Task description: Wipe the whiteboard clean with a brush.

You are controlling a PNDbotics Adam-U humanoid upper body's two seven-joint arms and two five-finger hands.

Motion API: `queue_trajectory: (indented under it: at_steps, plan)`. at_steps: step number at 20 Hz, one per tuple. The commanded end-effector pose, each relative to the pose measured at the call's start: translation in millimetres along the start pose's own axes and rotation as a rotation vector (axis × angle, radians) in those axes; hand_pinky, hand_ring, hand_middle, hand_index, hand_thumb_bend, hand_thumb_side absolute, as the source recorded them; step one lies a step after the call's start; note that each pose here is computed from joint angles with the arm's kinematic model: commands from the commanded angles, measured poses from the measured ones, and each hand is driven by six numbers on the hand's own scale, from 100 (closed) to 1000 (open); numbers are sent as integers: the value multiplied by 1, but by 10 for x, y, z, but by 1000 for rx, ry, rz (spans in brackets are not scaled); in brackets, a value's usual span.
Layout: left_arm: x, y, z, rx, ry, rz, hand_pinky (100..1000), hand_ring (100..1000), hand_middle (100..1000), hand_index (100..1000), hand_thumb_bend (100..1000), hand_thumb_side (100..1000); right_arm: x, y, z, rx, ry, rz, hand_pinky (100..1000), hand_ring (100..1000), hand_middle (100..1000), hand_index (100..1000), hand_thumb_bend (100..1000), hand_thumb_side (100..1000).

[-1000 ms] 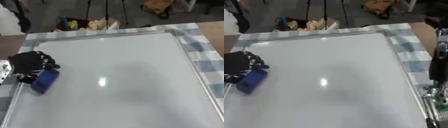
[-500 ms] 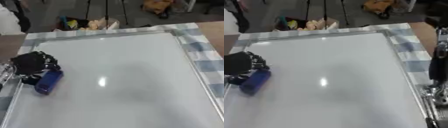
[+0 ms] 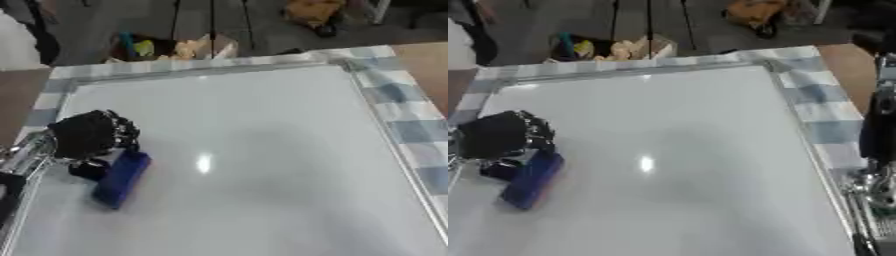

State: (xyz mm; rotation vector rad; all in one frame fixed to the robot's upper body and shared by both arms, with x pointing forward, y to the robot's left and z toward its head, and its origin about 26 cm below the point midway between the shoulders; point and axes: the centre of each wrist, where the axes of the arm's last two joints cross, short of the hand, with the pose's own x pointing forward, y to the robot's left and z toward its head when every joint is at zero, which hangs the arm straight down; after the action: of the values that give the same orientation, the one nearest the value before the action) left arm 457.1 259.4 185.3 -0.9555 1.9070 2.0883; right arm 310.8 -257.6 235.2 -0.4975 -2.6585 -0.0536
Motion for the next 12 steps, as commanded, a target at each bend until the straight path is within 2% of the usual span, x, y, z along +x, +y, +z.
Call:
queue_trajectory:
  at_steps: [1, 12]
  plan:
    - [70, -2, -65, 68, -108, 56, 302, 544, 465, 598, 100, 556, 54, -6, -61, -8, -26, -11, 778, 863, 634, 786, 100, 851]
    - [230, 195, -429, 111, -196, 95, 278, 522, 442, 584, 100, 565, 63, 8, -75, -7, -31, -19, 778, 863, 633, 786, 100, 851]
